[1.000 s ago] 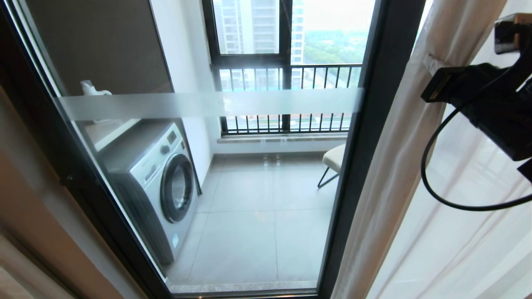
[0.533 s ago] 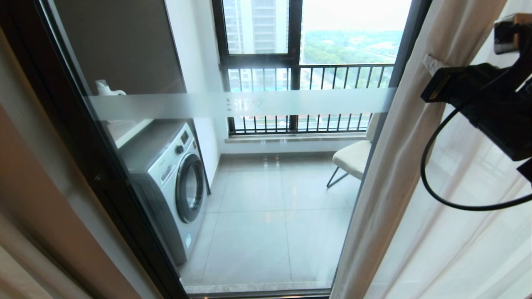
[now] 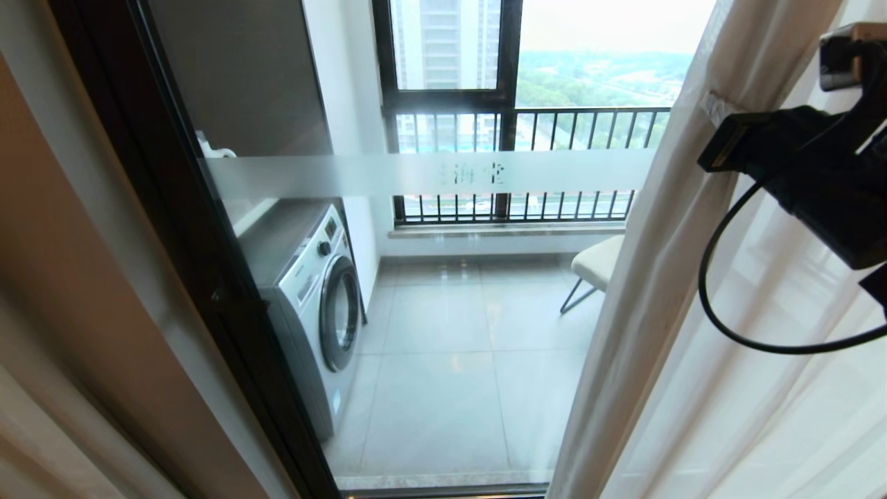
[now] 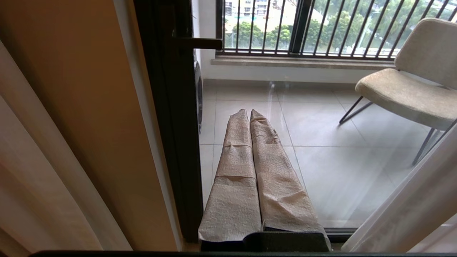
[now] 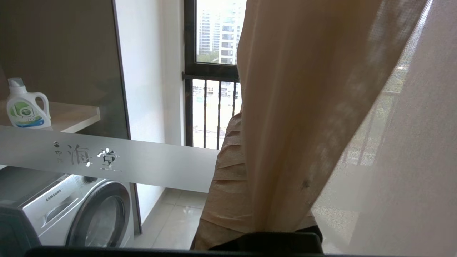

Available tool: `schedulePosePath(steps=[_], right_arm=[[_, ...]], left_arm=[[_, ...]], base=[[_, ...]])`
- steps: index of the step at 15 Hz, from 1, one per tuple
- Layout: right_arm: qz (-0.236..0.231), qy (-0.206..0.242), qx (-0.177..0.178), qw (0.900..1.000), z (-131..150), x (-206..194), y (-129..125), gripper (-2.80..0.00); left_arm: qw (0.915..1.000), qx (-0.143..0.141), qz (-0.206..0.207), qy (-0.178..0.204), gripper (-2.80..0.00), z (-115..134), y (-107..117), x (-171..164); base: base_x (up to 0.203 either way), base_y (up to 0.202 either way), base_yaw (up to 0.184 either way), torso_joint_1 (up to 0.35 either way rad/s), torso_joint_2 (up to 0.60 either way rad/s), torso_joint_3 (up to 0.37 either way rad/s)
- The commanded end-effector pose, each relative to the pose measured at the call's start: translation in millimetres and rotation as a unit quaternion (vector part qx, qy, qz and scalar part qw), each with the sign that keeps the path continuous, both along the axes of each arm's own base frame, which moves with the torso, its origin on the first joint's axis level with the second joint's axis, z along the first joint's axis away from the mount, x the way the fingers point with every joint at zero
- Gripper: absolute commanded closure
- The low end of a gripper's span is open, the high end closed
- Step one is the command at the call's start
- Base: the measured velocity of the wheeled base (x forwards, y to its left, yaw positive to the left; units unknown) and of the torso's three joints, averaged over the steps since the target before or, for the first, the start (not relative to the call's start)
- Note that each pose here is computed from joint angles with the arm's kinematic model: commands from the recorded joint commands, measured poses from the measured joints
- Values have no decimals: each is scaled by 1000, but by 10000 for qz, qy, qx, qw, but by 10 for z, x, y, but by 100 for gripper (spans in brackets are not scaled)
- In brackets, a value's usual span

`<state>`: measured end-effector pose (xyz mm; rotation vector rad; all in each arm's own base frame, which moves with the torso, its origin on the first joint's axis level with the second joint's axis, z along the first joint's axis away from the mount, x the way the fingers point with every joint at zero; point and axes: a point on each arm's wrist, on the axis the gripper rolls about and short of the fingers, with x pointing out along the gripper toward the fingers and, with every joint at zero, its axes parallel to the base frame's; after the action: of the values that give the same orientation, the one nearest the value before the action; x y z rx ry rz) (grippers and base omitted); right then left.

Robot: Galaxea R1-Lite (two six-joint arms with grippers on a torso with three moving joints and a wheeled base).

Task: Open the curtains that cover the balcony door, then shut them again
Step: Close the inner curtains on both sides

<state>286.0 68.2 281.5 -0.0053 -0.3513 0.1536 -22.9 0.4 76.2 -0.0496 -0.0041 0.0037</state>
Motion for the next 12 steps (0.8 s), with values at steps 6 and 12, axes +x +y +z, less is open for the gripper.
schedulePosePath(steps=[6,12], right_arm=[[-15,-93,31,10000,51,-37,-11,0],[28,-84,-17,10000,36,-26,32,0]], left_arm=[[10000,-5,4,-10,0,1,0,0],[10000,-5,4,-10,0,1,0,0]], base=[[0,0,0,0,0,0],[0,0,0,0,0,0]])
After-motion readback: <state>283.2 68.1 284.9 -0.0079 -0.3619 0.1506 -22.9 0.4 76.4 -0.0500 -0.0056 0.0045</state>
